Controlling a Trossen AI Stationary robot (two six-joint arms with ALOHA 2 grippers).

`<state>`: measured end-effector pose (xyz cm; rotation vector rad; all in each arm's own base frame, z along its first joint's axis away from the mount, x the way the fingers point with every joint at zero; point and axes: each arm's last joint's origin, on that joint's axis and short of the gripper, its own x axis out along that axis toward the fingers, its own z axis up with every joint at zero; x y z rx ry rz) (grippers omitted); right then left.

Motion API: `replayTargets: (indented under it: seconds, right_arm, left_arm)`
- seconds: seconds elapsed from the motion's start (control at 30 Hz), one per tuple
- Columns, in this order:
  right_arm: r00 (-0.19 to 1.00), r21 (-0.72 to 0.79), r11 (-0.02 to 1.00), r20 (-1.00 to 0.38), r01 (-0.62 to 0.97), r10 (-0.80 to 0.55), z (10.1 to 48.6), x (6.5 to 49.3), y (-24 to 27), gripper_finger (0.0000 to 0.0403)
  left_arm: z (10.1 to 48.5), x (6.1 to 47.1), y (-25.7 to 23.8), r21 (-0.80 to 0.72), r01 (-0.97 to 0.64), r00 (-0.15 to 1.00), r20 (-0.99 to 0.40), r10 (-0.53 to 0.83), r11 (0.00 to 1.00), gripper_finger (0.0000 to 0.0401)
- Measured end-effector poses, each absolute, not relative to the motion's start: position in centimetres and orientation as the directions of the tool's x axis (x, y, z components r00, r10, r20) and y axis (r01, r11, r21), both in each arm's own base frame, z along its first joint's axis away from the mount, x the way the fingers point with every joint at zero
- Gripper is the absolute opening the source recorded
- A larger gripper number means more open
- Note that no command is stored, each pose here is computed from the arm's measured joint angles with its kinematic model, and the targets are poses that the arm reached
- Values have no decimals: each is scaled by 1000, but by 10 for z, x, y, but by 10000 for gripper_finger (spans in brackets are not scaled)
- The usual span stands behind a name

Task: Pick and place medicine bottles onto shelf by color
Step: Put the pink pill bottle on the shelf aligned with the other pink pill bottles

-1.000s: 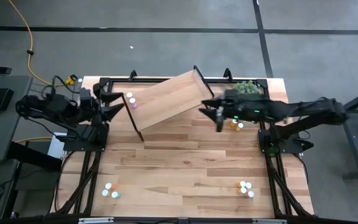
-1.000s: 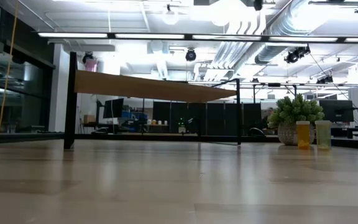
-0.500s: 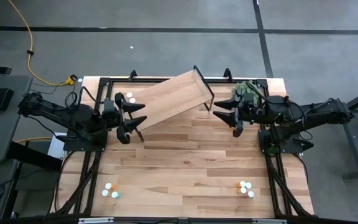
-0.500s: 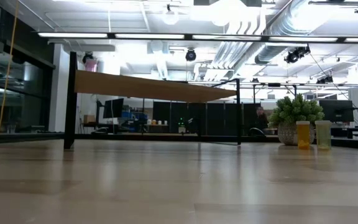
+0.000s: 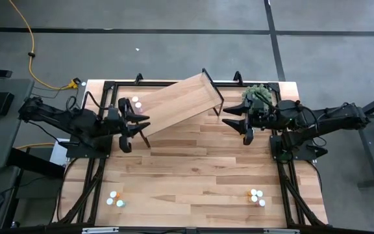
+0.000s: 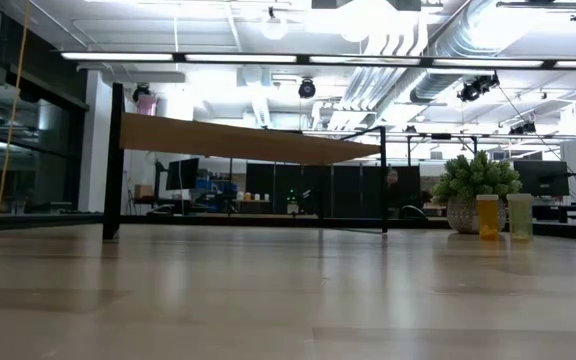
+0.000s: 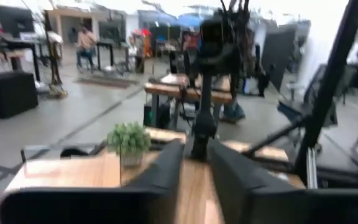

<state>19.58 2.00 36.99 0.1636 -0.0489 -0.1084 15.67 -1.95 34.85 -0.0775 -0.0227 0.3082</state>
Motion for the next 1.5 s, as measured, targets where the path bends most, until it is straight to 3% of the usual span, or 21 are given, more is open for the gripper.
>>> replayTargets:
  seconds: [0.07, 0.37, 0.47, 0.7, 0.8, 0.9, 1.0, 1.13, 1.27, 1.5]
  right_arm:
    - [993, 165, 981, 39, 104, -112, 370, 196, 20, 189]
    - [993, 191, 976, 40, 102, -112, 370, 196, 20, 189]
    - [992, 196, 975, 52, 100, -112, 371, 196, 20, 189]
    - [991, 275, 958, 75, 87, -112, 375, 195, 20, 189]
    - [997, 351, 934, 14, 68, -78, 385, 194, 24, 189]
    - [978, 426, 899, -210, 101, -11, 388, 193, 37, 189]
    - [849, 509, 839, -516, 194, 116, 378, 191, 62, 189]
    - [531, 557, 754, -780, 349, 331, 359, 186, 110, 189]
    - [272, 467, 710, -884, 527, 380, 333, 174, 161, 189]
    - [65, 210, 522, -957, 827, 283, 283, 151, 226, 189]
  left_arm:
    - [348, 147, -18, -70, -283, 959, -10, 283, 957, 14]
    - [353, 109, -6, -9, -210, 977, 43, 210, 978, 1]
    - [341, 110, -1, -42, -165, 979, 116, 169, 985, 0]
    - [312, 104, 8, -162, -171, 974, 122, 192, 972, 0]
    - [315, 97, 7, -167, -152, 971, 157, 179, 974, 0]
    - [316, 92, 7, -172, -161, 966, 175, 191, 972, 0]
    - [316, 91, 7, -174, -162, 964, 182, 193, 971, 0]
    - [316, 91, 8, -176, -175, 962, 180, 206, 969, 0]
    - [316, 91, 8, -177, -184, 960, 179, 216, 967, 0]
    - [316, 91, 8, -172, -188, 959, 179, 218, 967, 0]
